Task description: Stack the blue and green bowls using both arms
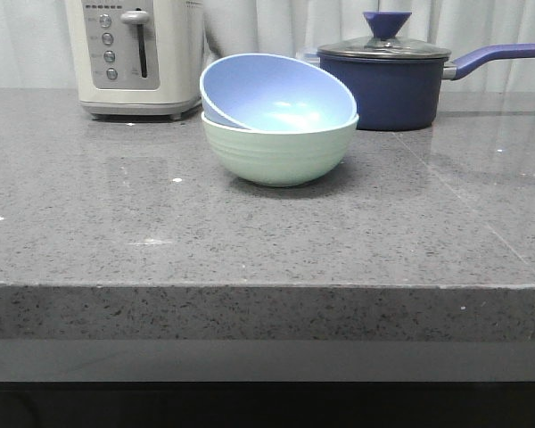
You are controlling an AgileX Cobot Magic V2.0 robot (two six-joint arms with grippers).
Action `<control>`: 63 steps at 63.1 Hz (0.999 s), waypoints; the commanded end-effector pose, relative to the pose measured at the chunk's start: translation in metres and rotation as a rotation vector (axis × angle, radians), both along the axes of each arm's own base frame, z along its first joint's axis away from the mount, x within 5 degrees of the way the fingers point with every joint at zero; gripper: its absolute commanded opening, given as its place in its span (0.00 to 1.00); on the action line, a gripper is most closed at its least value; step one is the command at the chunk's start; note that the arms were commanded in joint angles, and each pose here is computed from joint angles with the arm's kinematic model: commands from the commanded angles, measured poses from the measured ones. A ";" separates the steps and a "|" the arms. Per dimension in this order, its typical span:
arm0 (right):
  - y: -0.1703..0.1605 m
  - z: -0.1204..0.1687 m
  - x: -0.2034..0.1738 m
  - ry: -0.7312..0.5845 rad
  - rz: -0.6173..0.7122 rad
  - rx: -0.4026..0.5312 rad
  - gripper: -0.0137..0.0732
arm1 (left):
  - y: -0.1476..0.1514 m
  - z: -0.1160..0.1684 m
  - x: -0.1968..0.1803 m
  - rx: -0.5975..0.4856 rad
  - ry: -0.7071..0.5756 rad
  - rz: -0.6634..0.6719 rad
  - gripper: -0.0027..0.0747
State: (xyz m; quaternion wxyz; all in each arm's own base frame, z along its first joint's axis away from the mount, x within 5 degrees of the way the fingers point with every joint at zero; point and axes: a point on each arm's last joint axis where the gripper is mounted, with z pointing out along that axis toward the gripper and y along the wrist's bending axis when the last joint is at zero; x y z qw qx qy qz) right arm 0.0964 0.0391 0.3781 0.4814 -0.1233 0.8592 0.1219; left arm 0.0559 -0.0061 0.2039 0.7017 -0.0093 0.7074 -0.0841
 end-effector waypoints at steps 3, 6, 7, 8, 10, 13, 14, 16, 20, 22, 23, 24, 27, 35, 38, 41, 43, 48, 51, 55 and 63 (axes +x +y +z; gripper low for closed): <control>-0.001 0.008 0.000 -0.111 -0.004 0.022 0.08 | 0.000 0.007 -0.002 -0.017 -0.100 -0.004 0.01; -0.008 0.002 -0.002 -0.149 -0.050 0.006 0.08 | 0.000 0.007 -0.002 -0.017 -0.100 -0.004 0.01; -0.010 0.000 -0.004 -0.164 -0.064 0.009 0.08 | 0.000 0.007 -0.002 -0.017 -0.100 -0.004 0.01; -0.012 -0.004 -0.003 -0.179 -0.084 0.012 0.08 | 0.000 0.007 -0.002 -0.017 -0.100 -0.004 0.01; -0.015 -0.009 -0.005 -0.216 -0.110 0.022 0.08 | 0.000 0.007 -0.002 -0.017 -0.100 -0.004 0.01; -0.019 -0.020 -0.008 -0.275 -0.149 0.036 0.08 | 0.000 0.007 -0.002 -0.017 -0.100 -0.004 0.01; -0.020 -0.023 -0.009 -0.293 -0.159 0.040 0.08 | 0.000 0.007 -0.002 -0.017 -0.100 -0.004 0.01; -0.022 -0.033 -0.010 -0.331 -0.176 0.048 0.08 | 0.000 0.007 -0.002 -0.017 -0.100 -0.004 0.01; -0.027 -0.052 -0.016 -0.418 -0.214 0.063 0.08 | 0.000 0.007 -0.002 -0.017 -0.100 -0.004 0.01; -0.028 -0.060 -0.018 -0.455 -0.228 0.068 0.08 | 0.000 0.007 -0.002 -0.017 -0.100 -0.004 0.01; -0.029 -0.065 -0.020 -0.472 -0.236 0.069 0.08 | 0.000 0.007 -0.002 -0.017 -0.100 -0.004 0.01; -0.030 -0.071 -0.022 -0.497 -0.247 0.073 0.08 | 0.000 0.007 -0.002 -0.017 -0.100 -0.004 0.01; -0.032 -0.088 -0.025 -0.544 -0.270 0.076 0.08 | 0.000 0.007 -0.002 -0.017 -0.100 -0.004 0.01; -0.038 -0.127 -0.040 -0.686 -0.353 0.079 0.08 | 0.000 0.007 -0.002 -0.017 -0.100 -0.004 0.01; -0.040 -0.137 -0.042 -0.708 -0.372 0.076 0.08 | 0.000 0.007 -0.002 -0.017 -0.100 -0.004 0.01; -0.040 -0.147 -0.043 -0.722 -0.386 0.073 0.08 | 0.000 0.007 -0.002 -0.017 -0.100 -0.004 0.01; -0.040 -0.149 -0.044 -0.729 -0.389 0.073 0.08 | 0.000 0.007 -0.002 -0.017 -0.100 -0.004 0.01; -0.040 -0.156 -0.044 -0.739 -0.388 0.069 0.08 | 0.000 0.007 -0.002 -0.017 -0.100 -0.004 0.01; -0.040 -0.159 -0.044 -0.738 -0.386 0.062 0.08 | 0.000 0.007 -0.002 -0.017 -0.100 -0.004 0.01; -0.040 -0.159 -0.044 -0.734 -0.382 0.048 0.08 | 0.000 0.007 -0.002 -0.017 -0.100 -0.004 0.01; -0.040 -0.159 -0.044 -0.740 -0.370 0.003 0.08 | 0.000 0.007 -0.002 -0.017 -0.100 -0.004 0.01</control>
